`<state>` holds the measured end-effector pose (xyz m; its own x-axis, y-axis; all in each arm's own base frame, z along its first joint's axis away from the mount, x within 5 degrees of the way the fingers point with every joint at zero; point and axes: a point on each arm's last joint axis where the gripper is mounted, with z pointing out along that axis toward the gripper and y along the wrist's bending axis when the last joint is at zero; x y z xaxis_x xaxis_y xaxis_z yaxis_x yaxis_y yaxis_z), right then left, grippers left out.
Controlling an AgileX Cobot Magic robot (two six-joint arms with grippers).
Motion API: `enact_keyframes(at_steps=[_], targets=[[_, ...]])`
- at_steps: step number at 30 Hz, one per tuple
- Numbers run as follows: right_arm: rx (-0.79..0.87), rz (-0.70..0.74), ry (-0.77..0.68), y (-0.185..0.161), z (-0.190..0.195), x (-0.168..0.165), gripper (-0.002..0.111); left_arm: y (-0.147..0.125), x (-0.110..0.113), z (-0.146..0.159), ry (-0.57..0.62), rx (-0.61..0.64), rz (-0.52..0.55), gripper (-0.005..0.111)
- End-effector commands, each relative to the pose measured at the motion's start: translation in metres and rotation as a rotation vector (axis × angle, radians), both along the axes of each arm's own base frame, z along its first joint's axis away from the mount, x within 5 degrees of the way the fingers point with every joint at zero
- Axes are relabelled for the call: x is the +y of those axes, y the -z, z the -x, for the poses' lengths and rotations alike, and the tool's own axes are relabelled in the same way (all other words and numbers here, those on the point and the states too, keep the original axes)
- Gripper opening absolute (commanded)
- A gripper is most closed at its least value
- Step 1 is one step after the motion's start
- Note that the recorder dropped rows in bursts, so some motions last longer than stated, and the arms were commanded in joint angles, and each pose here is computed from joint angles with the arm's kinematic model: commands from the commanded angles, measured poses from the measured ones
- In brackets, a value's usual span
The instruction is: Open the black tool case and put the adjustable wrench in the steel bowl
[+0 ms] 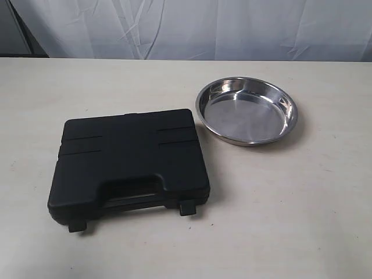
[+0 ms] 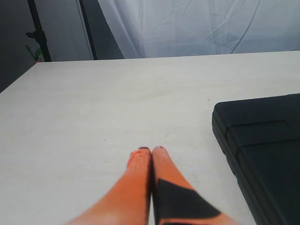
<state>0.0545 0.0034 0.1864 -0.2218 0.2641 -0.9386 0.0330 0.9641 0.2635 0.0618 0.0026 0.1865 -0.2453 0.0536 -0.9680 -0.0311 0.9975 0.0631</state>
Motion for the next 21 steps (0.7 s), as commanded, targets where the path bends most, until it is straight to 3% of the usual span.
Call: enact_keyframes(at_steps=[1, 14, 16, 19, 21], targets=[[-0.009, 0.006, 0.005, 0.001, 0.000, 0.000, -0.001, 0.000, 0.000, 0.000, -0.003, -0.007, 0.001, 0.000], [-0.038, 0.011, 0.013, -0.002, 0.000, -0.001, -0.001, 0.000, 0.000, 0.000, -0.003, -0.007, 0.001, 0.000], [-0.109, -0.113, 0.024, -0.009, -0.001, 0.000, -0.001, 0.000, 0.000, 0.000, -0.003, -0.007, 0.001, 0.000], [-0.225, -0.513, 0.064, -0.021, -0.002, -0.001, -0.001, 0.000, 0.000, 0.000, -0.003, -0.007, 0.001, 0.000], [-0.354, -0.643, 0.122, -0.031, -0.001, -0.008, -0.001, 0.000, 0.000, 0.000, -0.003, -0.007, 0.001, 0.000]])
